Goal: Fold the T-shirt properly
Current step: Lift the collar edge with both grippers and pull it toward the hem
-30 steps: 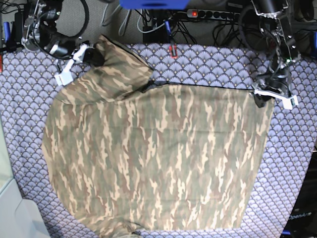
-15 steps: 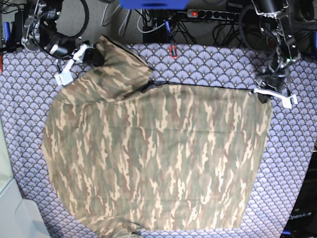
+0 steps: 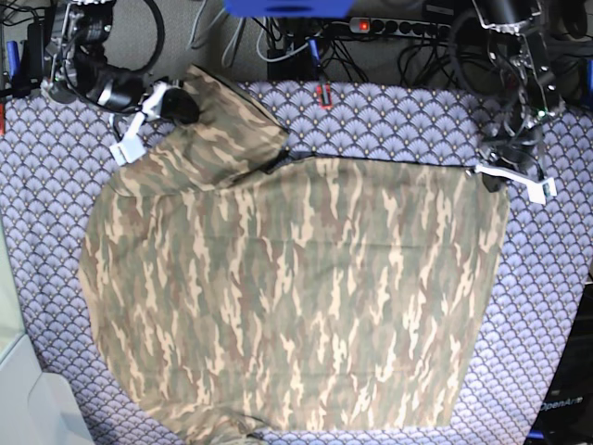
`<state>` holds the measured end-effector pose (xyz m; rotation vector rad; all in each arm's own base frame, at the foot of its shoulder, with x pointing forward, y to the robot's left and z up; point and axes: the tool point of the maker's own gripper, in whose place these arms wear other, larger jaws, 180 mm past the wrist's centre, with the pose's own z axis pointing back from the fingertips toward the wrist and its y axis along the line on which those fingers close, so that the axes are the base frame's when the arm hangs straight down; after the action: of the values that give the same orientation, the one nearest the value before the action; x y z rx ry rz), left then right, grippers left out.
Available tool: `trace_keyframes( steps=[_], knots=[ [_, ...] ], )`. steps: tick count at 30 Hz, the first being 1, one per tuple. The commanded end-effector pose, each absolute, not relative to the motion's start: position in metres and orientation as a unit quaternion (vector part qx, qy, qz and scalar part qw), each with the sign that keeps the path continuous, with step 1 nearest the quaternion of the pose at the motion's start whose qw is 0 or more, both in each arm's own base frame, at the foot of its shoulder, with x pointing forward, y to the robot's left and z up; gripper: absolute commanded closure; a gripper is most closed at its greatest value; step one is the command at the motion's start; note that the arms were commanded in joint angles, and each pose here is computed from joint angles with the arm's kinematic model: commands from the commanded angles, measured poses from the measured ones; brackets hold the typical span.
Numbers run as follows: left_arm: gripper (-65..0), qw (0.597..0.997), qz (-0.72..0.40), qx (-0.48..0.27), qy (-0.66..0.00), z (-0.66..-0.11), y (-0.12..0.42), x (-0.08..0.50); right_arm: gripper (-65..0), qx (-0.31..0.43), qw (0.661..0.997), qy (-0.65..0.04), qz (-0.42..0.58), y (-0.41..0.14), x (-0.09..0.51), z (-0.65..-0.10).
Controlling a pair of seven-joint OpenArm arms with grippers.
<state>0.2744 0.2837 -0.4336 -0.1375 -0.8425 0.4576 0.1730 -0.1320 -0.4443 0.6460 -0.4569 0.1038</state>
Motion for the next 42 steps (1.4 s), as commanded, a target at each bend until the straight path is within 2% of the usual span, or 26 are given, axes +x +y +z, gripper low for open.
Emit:
trace_keyframes(
  steps=[1,7,16,24,34,42],
  knots=[
    [-0.6,0.898,0.21,-0.056,-0.382,-0.438,0.287,0.263,0.0,0.257,0.951,-0.152,0.082,-0.148,0.145,-0.466],
    [-0.6,0.898,0.179,-0.036,-0.401,-0.416,0.294,0.255,0.0,0.202,0.951,-0.191,0.134,-0.162,0.145,-0.438],
    [-0.6,0.903,0.153,-0.023,-0.401,-0.405,0.292,0.234,0.0,0.179,0.938,-0.233,0.183,-0.151,0.139,-0.396],
    [-0.6,0.906,0.13,-0.017,-0.403,-0.393,0.285,0.217,0.0,0.174,0.937,-0.27,0.136,-0.161,0.124,-0.386],
    [-0.6,0.911,0.147,0.012,-0.386,-0.378,0.31,0.2,0.0,0.194,0.927,-0.303,0.102,-0.154,0.111,-0.381],
    [-0.6,0.911,0.145,0.011,-0.386,-0.379,0.308,0.202,0.0,0.193,0.914,-0.34,0.105,-0.153,0.135,-0.371]
  ],
)
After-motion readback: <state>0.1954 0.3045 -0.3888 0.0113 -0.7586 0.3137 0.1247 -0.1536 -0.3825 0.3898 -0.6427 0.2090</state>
